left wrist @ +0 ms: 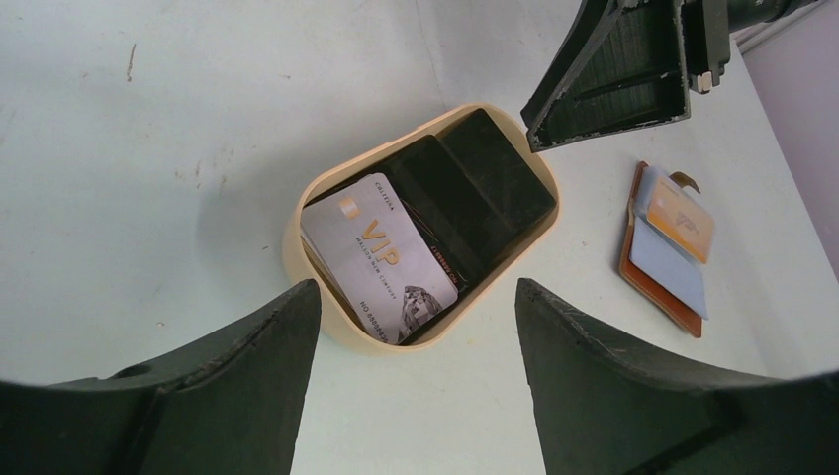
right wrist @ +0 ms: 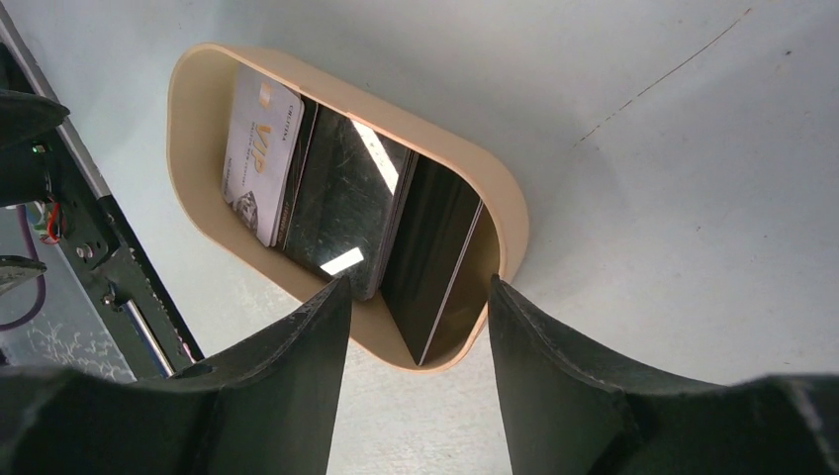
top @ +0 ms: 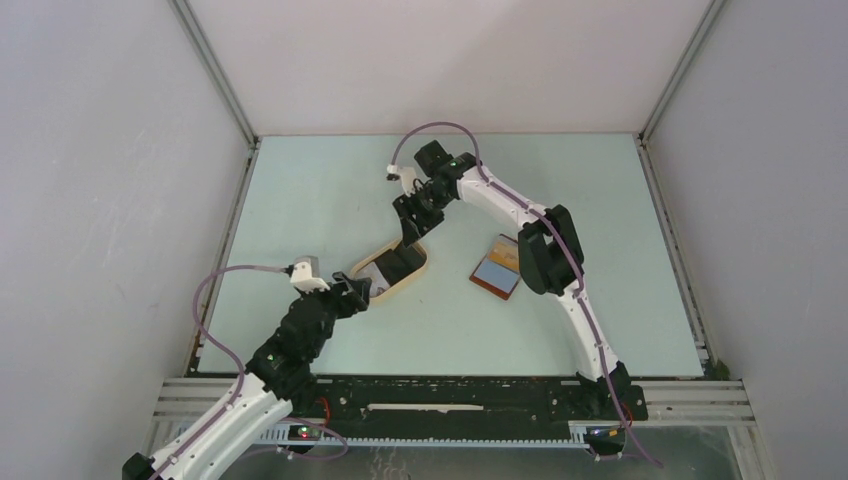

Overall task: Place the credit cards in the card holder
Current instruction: Pick up the credit card from the storage box.

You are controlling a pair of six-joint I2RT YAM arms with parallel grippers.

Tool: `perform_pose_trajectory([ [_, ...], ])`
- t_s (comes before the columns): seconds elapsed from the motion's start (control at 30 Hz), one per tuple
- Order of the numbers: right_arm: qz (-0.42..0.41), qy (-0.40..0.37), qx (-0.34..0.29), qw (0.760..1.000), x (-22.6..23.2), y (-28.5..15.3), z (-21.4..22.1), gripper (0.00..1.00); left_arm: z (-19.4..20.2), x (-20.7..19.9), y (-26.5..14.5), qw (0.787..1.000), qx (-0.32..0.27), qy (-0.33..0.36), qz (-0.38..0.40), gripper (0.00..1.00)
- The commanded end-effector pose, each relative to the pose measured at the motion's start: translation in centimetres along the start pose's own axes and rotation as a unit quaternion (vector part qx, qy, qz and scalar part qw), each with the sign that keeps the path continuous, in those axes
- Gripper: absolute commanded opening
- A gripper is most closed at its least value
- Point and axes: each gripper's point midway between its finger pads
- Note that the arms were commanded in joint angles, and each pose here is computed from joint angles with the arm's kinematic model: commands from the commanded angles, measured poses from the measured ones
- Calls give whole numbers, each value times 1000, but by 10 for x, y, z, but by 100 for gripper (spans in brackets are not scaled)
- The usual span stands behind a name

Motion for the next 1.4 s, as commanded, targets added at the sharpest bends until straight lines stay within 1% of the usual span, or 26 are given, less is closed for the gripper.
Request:
perform_pose_trajectory([
  [0.0,-8,5,2,1000,9,4,-3,61,3,7,2,1000,-2,-4,-14,77],
  [0.4,12,17,15,1000,7,16,6,61,4,5,1,1000,-2,-9,-8,77],
  [0.53,32,18,11,999,5,17,5,61,4,5,1,1000,-3,-10,-7,77],
  [0.63,30,19,13,999,9,19,7,61,4,5,1,1000,-4,-10,-6,77],
  [0.73,19,26,16,999,14,20,9,59,3,5,0,1000,-5,-11,-5,77],
  [0.9,-10,32,17,999,27,16,10,49,3,4,0,1000,-5,-13,-4,77],
  [1.0,-20,28,12,999,35,11,7,48,2,4,0,1000,-6,-14,-3,77],
  [1.13,-13,27,15,999,33,14,9,47,2,4,0,1000,-6,-14,-3,77],
  [1.17,-9,28,16,999,31,16,10,45,2,3,0,1000,-5,-15,-3,77],
  [1.2,-6,29,18,999,29,18,11,40,2,3,0,1000,-6,-15,-2,77],
  [1.3,-1,33,19,999,27,18,11,21,2,3,-1,1000,-6,-15,-2,77],
  [1.37,2,32,13,999,28,14,9,13,2,3,-1,1000,-6,-16,-1,77],
])
Point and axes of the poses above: each gripper's point midway between its finger pads, its own y axis out along the fingers, its own x axis along the line the jaws close on, z = x × y, and after that the axes turned 10 degrees about y, right-handed
